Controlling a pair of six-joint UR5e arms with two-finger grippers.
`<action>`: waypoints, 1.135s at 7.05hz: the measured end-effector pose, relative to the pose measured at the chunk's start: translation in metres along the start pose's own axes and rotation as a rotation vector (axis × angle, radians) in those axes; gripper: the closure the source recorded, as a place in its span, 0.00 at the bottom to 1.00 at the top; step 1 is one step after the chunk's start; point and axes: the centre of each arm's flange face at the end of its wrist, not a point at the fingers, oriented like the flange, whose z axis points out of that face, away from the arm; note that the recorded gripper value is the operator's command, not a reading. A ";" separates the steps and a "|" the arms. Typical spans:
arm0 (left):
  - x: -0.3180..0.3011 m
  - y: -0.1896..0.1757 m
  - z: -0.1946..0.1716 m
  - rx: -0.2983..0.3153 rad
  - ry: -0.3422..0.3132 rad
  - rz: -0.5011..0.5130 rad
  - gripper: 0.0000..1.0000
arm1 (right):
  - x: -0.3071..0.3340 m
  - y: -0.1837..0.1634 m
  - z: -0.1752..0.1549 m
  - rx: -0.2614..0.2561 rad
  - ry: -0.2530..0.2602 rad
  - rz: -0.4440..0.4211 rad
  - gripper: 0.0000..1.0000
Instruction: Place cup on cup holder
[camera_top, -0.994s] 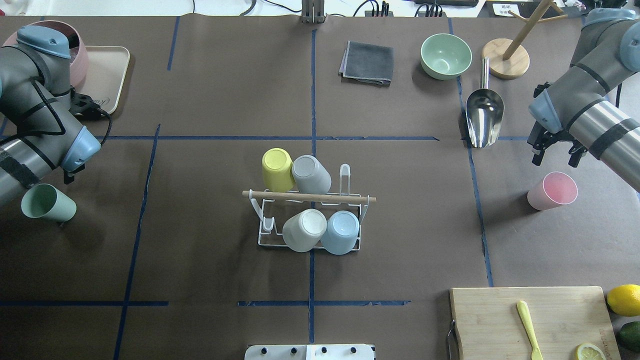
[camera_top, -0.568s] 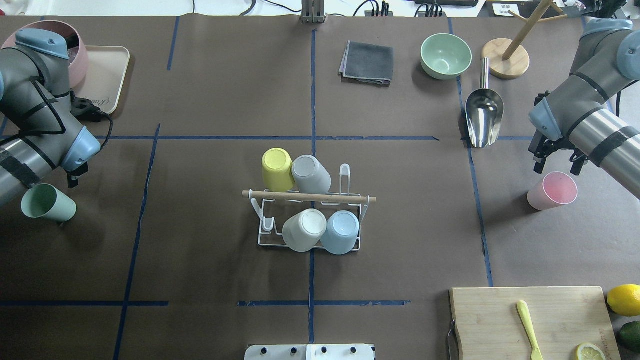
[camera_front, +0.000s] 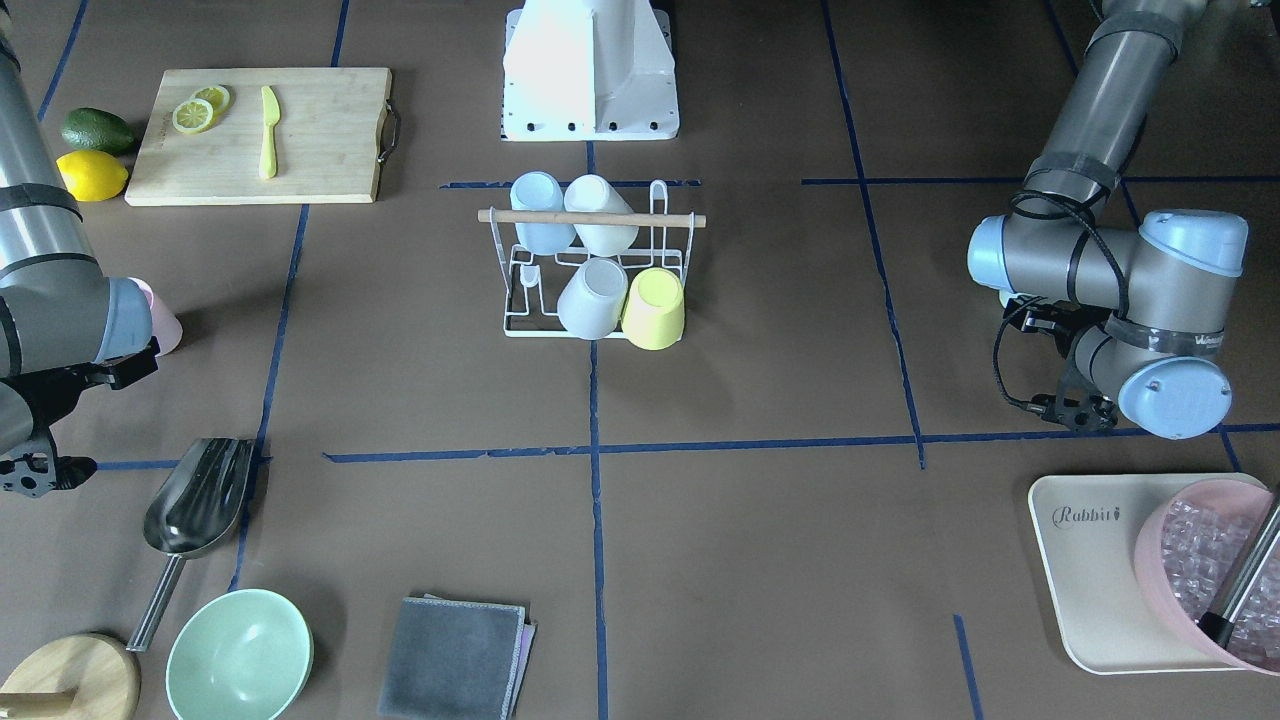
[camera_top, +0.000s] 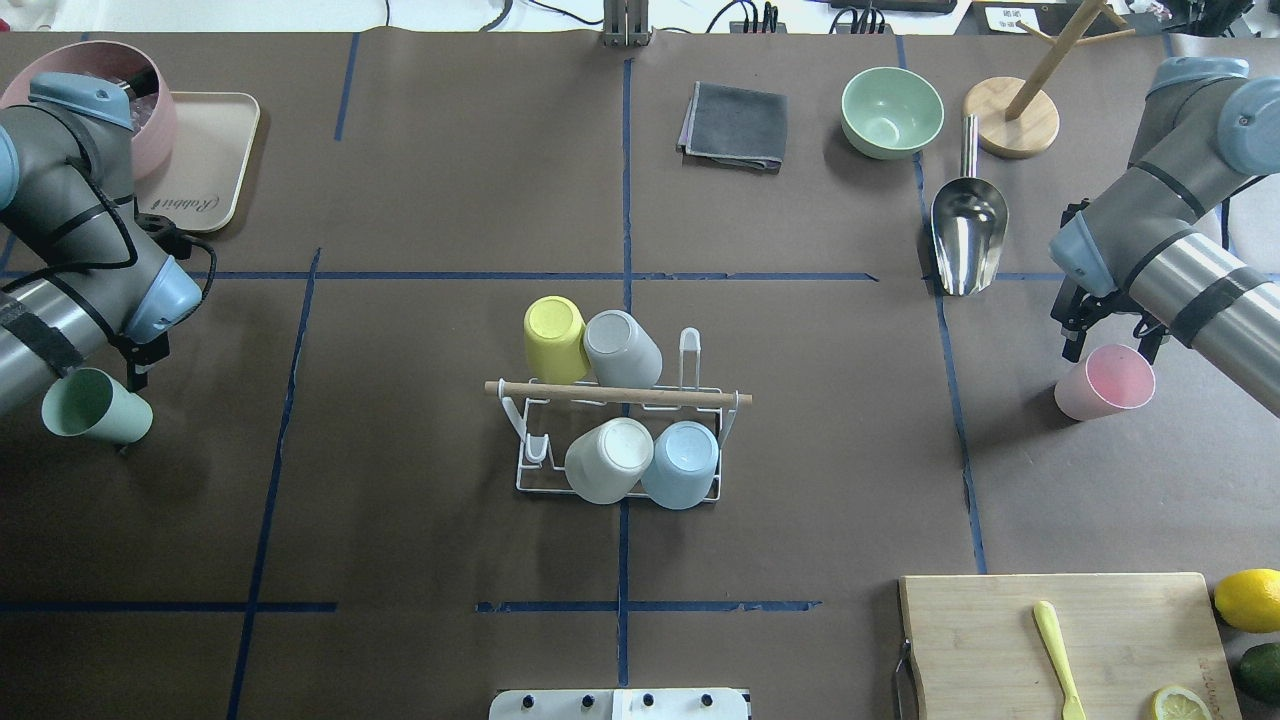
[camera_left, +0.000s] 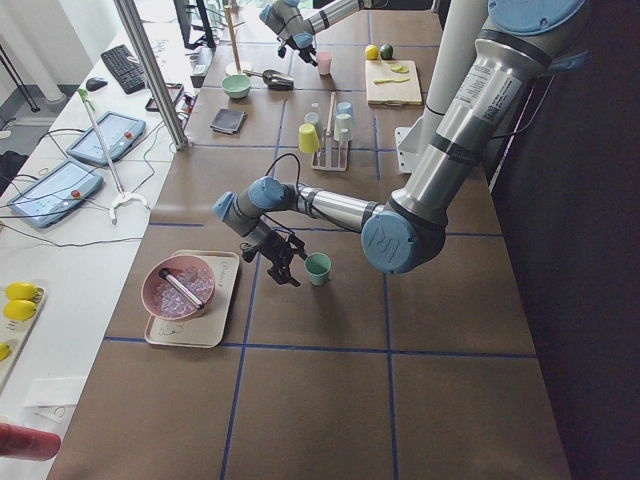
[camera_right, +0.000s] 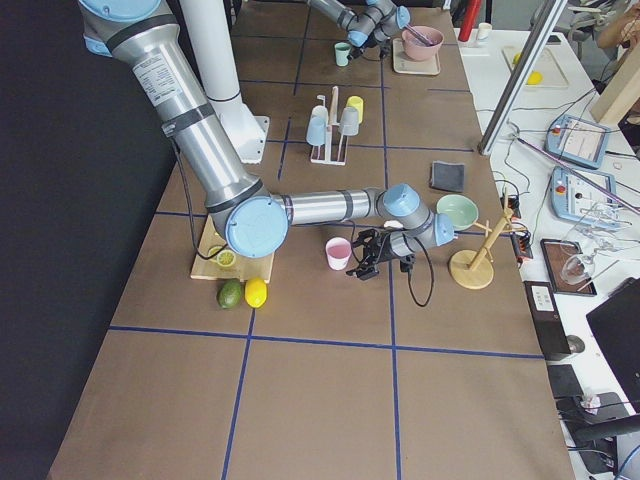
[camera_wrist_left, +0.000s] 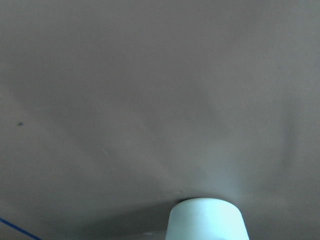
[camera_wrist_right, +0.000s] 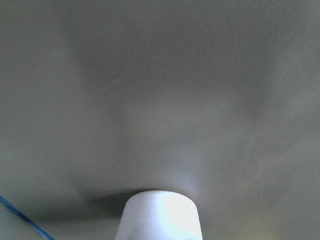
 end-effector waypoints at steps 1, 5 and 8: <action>0.002 -0.001 -0.001 -0.017 0.019 -0.018 0.00 | -0.001 0.000 0.002 -0.003 0.001 -0.001 0.00; -0.002 -0.011 0.010 -0.067 0.044 -0.057 0.00 | -0.013 -0.003 0.016 -0.021 -0.014 -0.004 0.00; -0.007 -0.008 0.020 -0.119 0.051 -0.100 0.00 | -0.011 -0.002 0.027 -0.041 -0.010 0.006 0.01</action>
